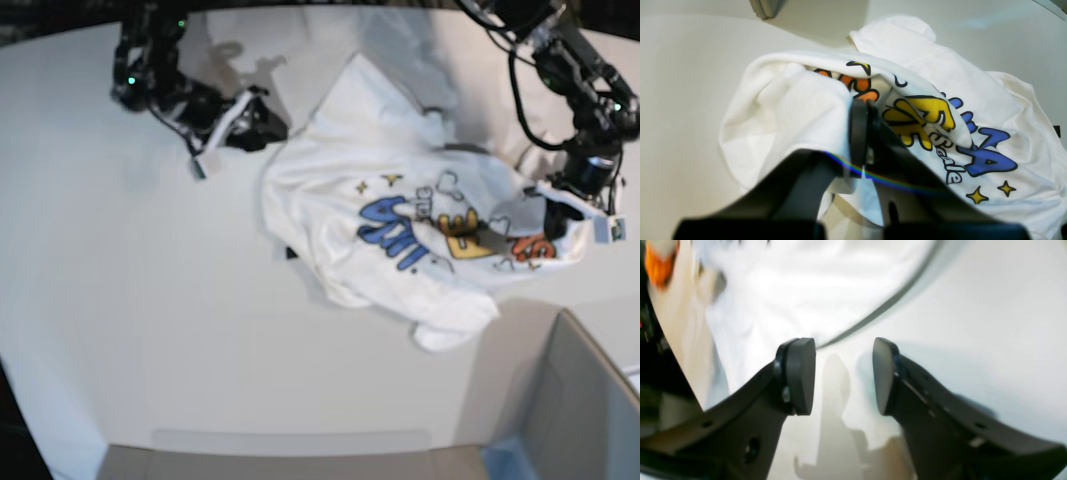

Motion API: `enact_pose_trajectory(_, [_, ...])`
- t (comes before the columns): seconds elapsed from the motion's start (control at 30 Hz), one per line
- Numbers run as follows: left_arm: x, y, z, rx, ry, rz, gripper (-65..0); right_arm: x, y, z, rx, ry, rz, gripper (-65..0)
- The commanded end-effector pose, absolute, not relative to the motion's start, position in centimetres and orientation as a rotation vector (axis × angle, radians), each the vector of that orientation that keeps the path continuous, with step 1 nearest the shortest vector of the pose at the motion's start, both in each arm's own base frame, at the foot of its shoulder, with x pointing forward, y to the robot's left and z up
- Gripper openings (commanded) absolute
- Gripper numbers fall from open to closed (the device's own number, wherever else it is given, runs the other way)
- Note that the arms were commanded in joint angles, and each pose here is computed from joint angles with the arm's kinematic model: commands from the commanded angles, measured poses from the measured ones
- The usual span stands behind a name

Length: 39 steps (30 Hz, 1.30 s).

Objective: Layout the t-shirt on the table in an organized manner, then fold the t-shirt properly
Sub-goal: 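Drag the shirt with the left gripper while the right gripper grasps another edge, then lift the shirt with both grippers and swing it to flatten it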

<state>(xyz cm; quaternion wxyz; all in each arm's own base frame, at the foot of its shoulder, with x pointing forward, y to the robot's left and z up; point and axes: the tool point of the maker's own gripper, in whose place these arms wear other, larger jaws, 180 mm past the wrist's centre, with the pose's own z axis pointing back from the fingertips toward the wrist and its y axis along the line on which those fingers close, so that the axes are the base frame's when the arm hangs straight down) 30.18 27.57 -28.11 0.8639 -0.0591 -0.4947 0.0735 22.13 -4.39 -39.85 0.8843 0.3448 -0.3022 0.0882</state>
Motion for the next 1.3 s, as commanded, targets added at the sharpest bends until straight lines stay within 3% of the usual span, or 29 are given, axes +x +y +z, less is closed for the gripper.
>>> enact_pose_trajectory(0.0, [30.8,27.6,-26.6,-0.123,-1.094,0.137,-65.0,22.4,-4.5,-40.4,0.689,-0.61,0.187,-35.5])
enact_pose_trajectory(0.6, [30.8,27.7,-26.6,-0.122,-1.09,0.138,-65.0,24.3,6.3,-42.4,0.869,-0.534,0.103,-36.4])
enact_pose_trajectory(0.7, [30.7,27.8,-26.7,-0.121,-1.088,0.141,-65.0,24.2,7.3,-41.5,0.864,-0.539,0.169,-46.2])
enact_pose_trajectory(0.8, [30.5,27.8,-26.9,-0.12,-1.081,0.143,-65.0,25.1,6.6,-40.6,0.823,-0.567,0.142,-64.5])
enact_pose_trajectory(0.83, [30.3,27.8,-27.1,-0.119,-1.075,0.143,-65.0,25.6,6.1,-40.3,0.805,-0.577,0.121,-65.0])
enact_pose_trajectory(0.97, [30.2,27.9,-27.0,-0.118,-1.075,0.143,-65.0,28.2,3.7,-36.9,0.736,-0.69,0.096,-65.0])
enact_pose_trajectory(1.07, [30.4,27.8,-26.7,-0.116,-1.085,0.139,-65.0,30.2,2.0,-32.5,0.717,-0.858,0.111,-65.0])
enact_pose_trajectory(1.27, [32.6,28.7,-22.4,-0.097,-1.176,0.163,-65.0,32.4,-1.0,-26.0,0.674,-1.135,0.152,-65.0])
